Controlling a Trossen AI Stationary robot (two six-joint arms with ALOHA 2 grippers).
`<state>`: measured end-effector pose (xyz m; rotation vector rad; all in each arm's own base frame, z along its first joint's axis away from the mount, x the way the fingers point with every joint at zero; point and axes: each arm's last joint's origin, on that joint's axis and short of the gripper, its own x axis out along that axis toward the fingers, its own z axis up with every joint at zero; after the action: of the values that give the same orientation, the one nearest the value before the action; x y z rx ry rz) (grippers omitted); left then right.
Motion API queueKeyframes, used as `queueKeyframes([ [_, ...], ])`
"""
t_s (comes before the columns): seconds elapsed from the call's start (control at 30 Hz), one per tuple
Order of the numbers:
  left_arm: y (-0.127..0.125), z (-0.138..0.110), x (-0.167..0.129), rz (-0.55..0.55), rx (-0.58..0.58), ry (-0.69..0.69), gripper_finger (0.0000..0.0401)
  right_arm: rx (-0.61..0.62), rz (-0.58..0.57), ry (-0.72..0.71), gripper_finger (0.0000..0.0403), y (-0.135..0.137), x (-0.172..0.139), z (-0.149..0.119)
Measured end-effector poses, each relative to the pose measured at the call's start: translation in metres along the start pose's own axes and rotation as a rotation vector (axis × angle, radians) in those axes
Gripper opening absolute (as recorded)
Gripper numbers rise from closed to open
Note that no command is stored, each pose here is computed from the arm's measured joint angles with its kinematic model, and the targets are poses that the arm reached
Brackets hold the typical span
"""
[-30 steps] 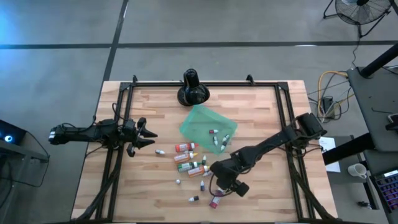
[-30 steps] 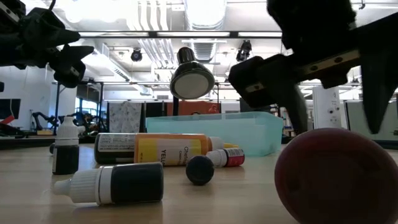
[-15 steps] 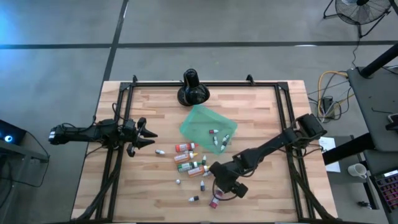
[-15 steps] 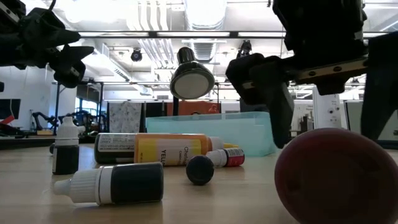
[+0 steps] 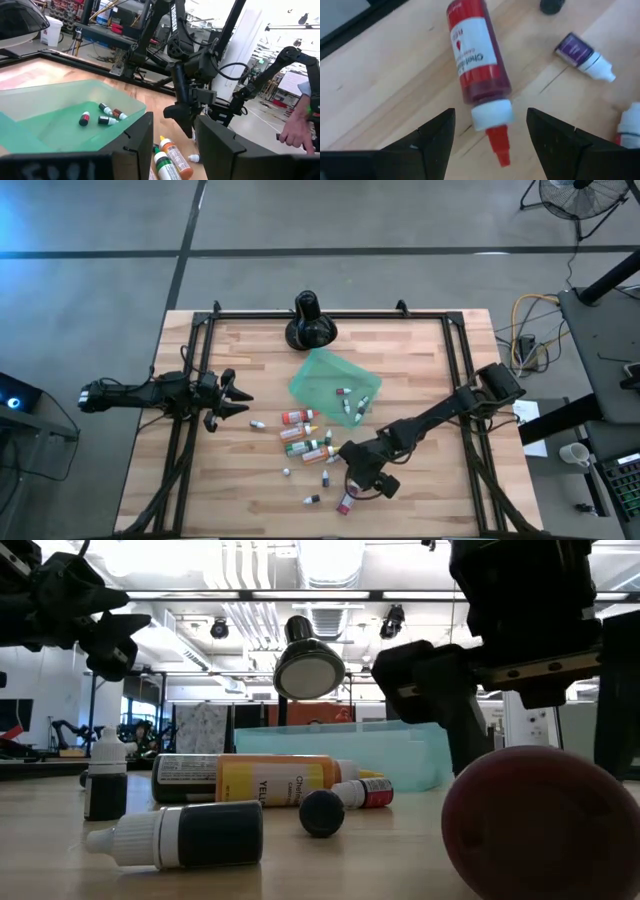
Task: Pick & Place food coloring
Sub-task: Put the large red food coloring bottle into the green bin
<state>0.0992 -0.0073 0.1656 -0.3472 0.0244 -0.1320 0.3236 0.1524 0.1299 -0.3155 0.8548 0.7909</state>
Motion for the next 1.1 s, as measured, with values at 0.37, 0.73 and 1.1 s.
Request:
queueKeyframes([
  [0.37, 0.0, 0.0, 0.0, 0.0, 0.0, 0.0, 0.0117, -0.014, -0.002, -0.017, 0.0197, 0.001, 0.0014, -0.0044],
  [0.73, 0.0001, 0.0, 0.0, 0.0, 0.0, 0.0, 0.0117, -0.017, -0.009, -0.039, 0.0182, 0.0006, 0.0017, -0.0034],
  [1.1, 0.0002, -0.0001, 0.0, 0.001, 0.0, 0.0, 0.0117, 0.002, -0.009, -0.039, 0.0148, 0.0006, 0.0018, -0.0038],
])
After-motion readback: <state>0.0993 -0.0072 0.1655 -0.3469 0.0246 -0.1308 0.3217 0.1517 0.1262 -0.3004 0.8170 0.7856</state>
